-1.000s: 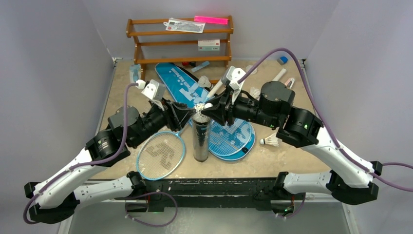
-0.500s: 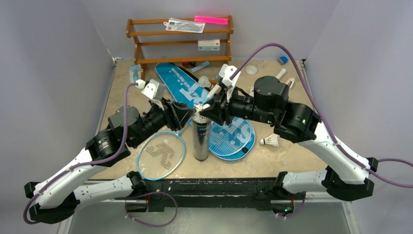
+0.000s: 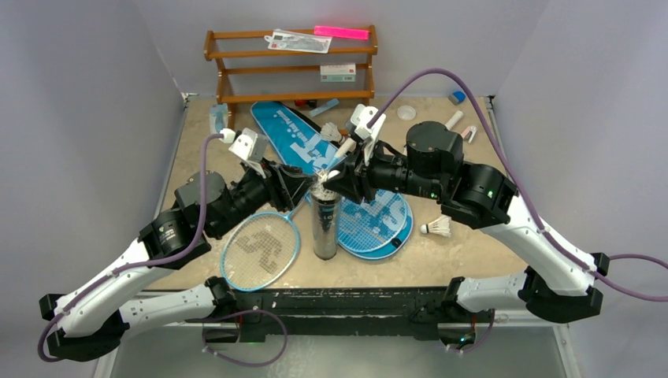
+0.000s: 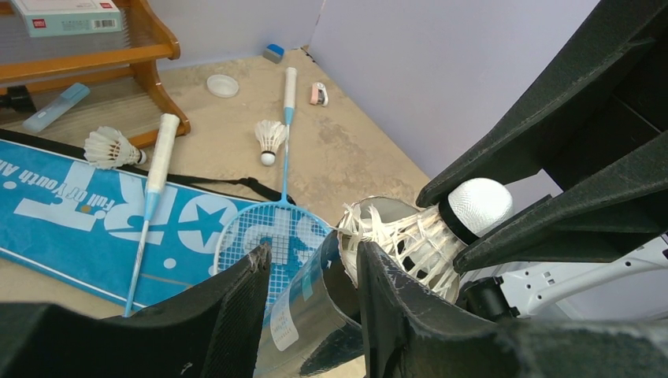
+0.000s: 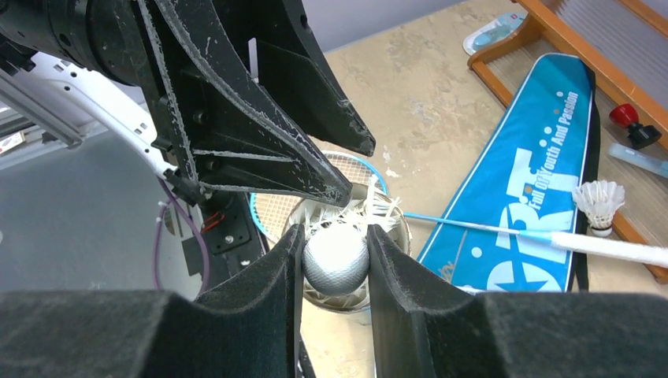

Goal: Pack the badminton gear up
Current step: Place the shuttlecock at the shuttle tube.

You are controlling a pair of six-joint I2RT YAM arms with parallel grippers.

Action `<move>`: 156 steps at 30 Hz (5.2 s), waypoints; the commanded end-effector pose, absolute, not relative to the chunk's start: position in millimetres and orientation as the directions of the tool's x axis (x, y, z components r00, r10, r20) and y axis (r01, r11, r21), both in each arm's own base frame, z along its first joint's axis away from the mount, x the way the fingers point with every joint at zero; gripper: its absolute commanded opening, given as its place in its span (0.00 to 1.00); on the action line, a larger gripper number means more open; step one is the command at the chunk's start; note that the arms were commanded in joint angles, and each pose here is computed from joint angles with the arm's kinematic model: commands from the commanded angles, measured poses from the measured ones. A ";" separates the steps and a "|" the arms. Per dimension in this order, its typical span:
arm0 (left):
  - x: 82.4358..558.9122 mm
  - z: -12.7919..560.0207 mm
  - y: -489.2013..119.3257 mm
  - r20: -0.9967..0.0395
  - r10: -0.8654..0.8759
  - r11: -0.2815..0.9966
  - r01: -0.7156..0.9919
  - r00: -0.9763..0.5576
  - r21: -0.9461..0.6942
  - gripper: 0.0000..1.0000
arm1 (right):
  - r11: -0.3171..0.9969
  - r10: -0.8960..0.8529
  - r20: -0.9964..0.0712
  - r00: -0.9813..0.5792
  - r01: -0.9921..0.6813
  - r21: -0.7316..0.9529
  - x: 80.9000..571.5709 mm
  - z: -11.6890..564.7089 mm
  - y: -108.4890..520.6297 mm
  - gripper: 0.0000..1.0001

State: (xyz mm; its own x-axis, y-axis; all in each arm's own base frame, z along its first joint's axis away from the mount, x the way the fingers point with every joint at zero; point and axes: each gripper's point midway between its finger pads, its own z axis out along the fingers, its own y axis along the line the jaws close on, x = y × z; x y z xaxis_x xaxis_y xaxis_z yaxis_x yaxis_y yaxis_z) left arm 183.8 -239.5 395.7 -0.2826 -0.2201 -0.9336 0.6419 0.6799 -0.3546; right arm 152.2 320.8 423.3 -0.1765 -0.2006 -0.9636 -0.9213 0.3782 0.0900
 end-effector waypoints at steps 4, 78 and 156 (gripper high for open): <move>181.0 380.2 -232.1 -0.933 -0.165 0.710 0.618 -0.319 -0.337 0.45 | 0.362 -0.226 -0.952 -0.205 -0.925 0.113 143.9 420.7 317.0 0.31; 159.1 362.0 -207.9 -0.970 -0.049 0.684 0.700 -0.238 -0.206 0.81 | 0.445 -0.339 -0.906 -0.253 -0.892 0.082 173.5 393.2 336.9 0.31; 194.9 270.5 -281.2 -0.999 0.045 0.590 0.807 -0.013 0.016 0.47 | 0.480 -0.270 -0.939 -0.211 -0.875 0.059 171.6 416.1 316.1 0.00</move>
